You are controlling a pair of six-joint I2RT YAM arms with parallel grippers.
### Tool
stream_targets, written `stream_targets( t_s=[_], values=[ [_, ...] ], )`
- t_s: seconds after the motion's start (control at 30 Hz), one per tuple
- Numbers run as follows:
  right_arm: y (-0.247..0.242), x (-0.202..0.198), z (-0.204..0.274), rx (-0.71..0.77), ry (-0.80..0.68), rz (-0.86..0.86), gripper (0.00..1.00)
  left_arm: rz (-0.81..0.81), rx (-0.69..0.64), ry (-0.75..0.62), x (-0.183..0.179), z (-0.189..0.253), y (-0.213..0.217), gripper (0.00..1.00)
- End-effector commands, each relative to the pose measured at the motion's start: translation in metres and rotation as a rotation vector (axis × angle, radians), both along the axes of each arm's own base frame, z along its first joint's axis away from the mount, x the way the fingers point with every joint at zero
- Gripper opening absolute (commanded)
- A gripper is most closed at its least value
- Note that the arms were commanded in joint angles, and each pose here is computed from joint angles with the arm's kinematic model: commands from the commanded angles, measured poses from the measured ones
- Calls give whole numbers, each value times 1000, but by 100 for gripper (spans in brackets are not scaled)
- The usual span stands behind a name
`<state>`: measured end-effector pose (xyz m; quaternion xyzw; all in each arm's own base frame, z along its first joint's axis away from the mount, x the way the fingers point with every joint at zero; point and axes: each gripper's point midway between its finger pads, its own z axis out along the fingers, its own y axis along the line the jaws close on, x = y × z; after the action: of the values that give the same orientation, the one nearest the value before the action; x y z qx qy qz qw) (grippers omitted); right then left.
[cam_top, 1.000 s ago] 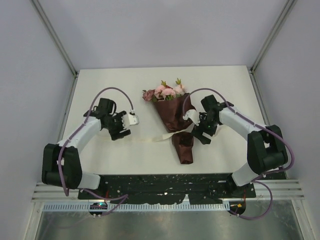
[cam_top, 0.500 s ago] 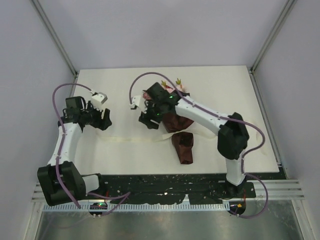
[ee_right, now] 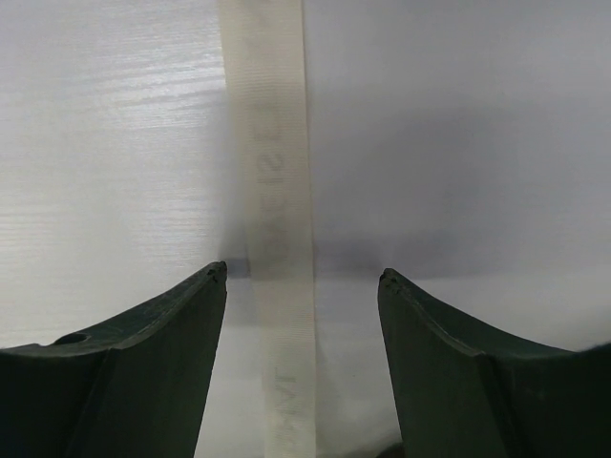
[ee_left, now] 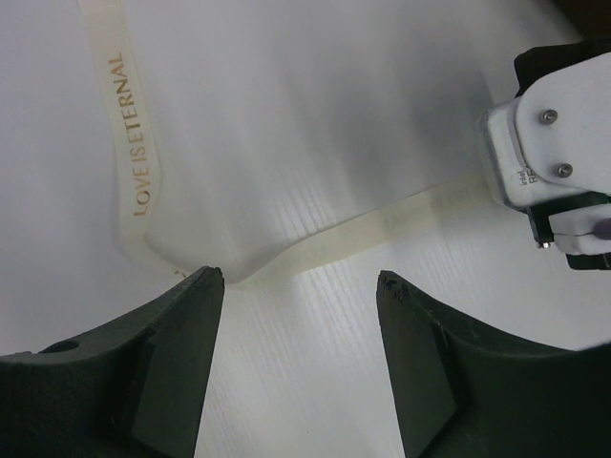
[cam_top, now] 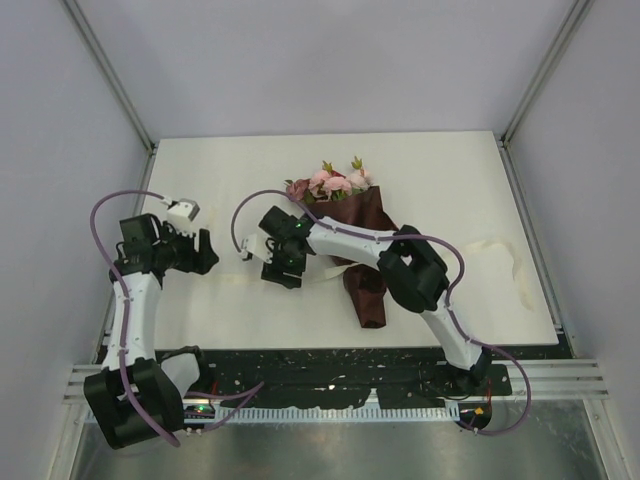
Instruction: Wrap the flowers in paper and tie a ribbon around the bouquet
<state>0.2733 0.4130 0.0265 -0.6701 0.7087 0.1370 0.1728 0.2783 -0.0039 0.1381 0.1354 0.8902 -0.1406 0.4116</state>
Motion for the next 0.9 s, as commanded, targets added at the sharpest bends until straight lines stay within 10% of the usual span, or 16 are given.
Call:
stream_targets(
  t_s=[0.0, 0.27, 0.43, 0.87],
  values=[
    [6, 11, -2, 15, -30, -2, 68, -16, -16, -28, -5, 6, -5, 69],
    [-9, -2, -37, -82, 15, 25, 54, 16, -14, -41, 0, 9, -1, 69],
    [-10, -8, -40, -87, 14, 44, 6, 40, -26, -31, 6, 10, 2, 68],
    [2, 3, 108, 396, -6, 20, 6, -405, 52, -303, 0, 18, -42, 68]
  ],
)
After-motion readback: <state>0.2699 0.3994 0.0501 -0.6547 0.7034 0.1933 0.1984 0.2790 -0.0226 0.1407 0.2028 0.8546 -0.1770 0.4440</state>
